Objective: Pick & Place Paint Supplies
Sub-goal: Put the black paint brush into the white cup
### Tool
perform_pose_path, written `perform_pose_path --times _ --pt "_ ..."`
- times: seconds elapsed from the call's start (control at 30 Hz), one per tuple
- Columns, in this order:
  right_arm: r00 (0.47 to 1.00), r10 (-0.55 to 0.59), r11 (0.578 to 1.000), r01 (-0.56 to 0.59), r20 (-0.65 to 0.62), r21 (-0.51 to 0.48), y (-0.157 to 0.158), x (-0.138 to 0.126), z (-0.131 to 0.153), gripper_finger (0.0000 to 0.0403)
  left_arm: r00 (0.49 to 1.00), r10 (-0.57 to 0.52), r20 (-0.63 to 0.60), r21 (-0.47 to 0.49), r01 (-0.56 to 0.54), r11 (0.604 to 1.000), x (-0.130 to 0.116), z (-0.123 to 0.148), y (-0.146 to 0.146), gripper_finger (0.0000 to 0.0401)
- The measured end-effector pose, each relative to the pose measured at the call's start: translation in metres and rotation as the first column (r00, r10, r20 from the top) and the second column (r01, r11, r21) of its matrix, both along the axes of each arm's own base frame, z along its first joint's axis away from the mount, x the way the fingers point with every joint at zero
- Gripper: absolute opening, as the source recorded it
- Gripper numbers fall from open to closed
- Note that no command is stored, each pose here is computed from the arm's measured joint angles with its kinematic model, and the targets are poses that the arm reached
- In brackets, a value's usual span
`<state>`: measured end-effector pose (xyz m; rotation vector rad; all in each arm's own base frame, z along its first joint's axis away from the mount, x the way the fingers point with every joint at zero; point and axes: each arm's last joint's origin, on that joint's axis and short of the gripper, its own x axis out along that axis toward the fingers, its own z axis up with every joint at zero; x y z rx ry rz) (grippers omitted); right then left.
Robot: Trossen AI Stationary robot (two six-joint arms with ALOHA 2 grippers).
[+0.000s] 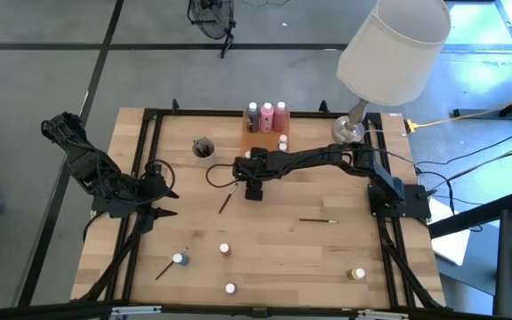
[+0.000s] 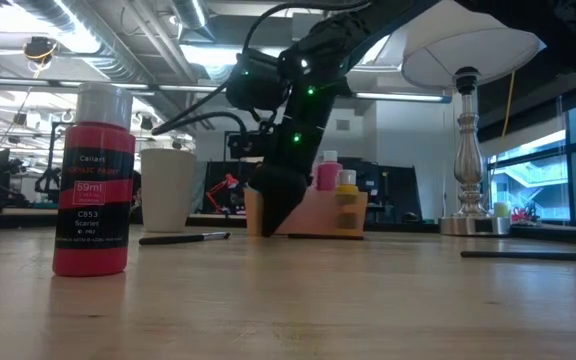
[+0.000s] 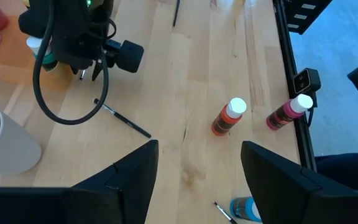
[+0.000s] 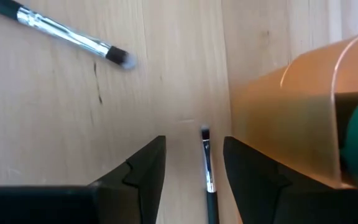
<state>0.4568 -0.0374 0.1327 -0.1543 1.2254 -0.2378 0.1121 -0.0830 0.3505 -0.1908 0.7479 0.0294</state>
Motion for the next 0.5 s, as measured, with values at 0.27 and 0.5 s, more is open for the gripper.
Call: perform_pose_path --times 0.27,0.5 --pt "1.000 0.002 0.999 -0.003 0.020 0.032 -0.0053 0.0013 0.0004 0.0165 1.000 0.000 0.001 0.000 0.000 1.000 -0.0001 0.0001 0.0001 0.0226" --pt "1.000 0.021 0.997 -0.022 0.021 0.075 -0.0080 0.0018 -0.0023 0.0165 1.000 0.003 0.001 -0.002 -0.003 1.000 -0.0001 0.0001 0.0001 0.0226"
